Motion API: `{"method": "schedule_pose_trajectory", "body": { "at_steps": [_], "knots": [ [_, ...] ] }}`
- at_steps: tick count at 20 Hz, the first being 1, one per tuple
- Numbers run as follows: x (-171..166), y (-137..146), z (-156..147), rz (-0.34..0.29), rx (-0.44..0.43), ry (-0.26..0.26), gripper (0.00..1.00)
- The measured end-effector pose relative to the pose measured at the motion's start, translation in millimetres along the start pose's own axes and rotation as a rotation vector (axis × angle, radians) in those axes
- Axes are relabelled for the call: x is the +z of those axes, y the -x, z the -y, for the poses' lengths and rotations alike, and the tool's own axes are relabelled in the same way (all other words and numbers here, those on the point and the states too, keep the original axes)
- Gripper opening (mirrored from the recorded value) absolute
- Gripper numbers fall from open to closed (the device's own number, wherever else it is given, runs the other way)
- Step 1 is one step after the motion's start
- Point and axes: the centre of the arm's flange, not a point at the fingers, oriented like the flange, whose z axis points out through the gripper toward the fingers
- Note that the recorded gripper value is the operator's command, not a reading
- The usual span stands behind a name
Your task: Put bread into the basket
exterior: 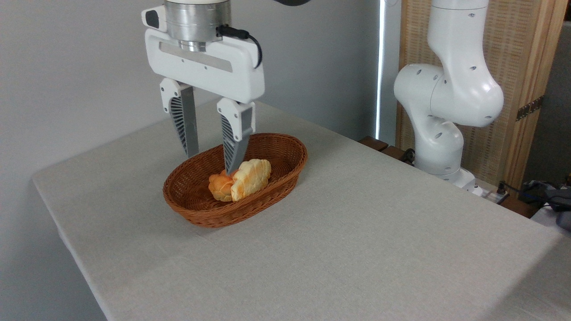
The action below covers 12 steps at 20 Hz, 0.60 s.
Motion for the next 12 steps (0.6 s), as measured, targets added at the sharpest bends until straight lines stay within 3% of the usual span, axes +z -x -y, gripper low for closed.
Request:
{"method": "schedule_pose_trajectory", "body": {
  "at_steps": [6, 12],
  "knots": [
    [1.9, 22.6, 28.2, 0.048, 0.214, 0.032, 1.0],
    [0.7, 27.4, 36.6, 0.047, 0.212, 0.031, 1.0]
  ]
}}
